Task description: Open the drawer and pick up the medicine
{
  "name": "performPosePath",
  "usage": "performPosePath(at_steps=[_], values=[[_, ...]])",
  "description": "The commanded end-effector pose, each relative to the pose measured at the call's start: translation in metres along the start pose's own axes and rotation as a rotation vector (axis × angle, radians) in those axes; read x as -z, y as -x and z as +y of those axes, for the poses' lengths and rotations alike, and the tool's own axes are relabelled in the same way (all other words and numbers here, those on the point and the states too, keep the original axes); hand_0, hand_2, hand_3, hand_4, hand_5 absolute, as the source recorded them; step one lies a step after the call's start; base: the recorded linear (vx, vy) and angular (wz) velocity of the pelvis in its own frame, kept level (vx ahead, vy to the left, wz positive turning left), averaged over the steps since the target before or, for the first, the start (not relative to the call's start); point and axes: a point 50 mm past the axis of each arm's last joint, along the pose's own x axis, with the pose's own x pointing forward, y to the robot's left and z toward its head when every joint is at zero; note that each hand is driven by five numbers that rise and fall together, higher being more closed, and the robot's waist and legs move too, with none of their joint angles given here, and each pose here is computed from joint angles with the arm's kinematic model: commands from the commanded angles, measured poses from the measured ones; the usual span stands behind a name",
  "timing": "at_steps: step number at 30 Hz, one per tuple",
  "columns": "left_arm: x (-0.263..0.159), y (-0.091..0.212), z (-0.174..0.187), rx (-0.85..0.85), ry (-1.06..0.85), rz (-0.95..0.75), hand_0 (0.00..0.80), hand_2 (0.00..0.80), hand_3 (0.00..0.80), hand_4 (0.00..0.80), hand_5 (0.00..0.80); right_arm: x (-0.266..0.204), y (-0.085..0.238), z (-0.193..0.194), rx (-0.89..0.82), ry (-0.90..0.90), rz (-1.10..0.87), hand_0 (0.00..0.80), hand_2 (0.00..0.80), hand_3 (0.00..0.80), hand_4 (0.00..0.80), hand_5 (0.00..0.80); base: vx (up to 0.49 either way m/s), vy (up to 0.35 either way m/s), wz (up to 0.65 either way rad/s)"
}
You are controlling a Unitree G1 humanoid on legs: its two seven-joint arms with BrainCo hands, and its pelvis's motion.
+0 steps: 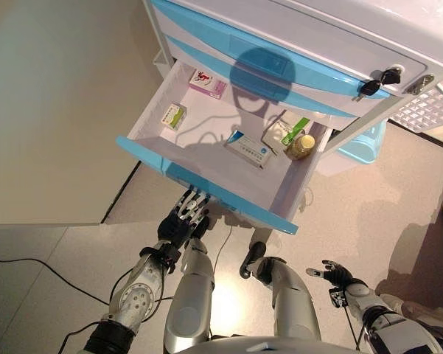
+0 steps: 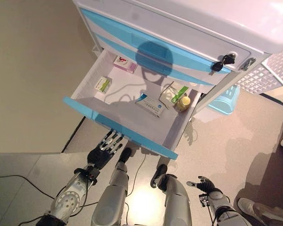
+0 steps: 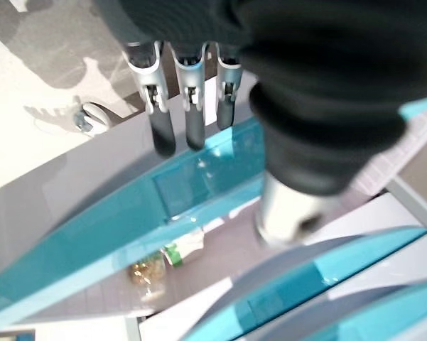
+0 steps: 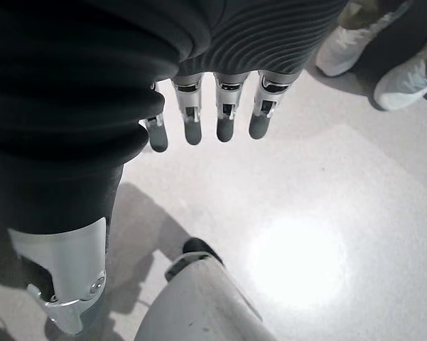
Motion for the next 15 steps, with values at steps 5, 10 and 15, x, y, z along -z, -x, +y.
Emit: performPosePath(at_steps=[5,10,15], values=[[-0.046,0.002,-0.038,0.215,-0.012,-0.219,0.0,0.0,0.0,0.0,0.0,0.02,0.004,-0.009,0.02,0.055,0.056,0.0,0.0,0.0,0.0,0.0,0.014,0.003,0.05],[-0.044,0.001,-0.034,0.194,-0.005,-0.218,0.0,0.0,0.0,0.0,0.0,0.02,0.004,-0.009,0.019,0.054,0.054,0.0,0.0,0.0,0.0,0.0,0.003,-0.001,0.01],[-0.038,0.005,-0.023,0.143,0.004,-0.19,0.0,0.0,0.0,0.0,0.0,0.019,0.004,-0.011,0.027,0.056,0.052,0.0,0.0,0.0,0.0,0.0,0.005,-0.002,0.03]])
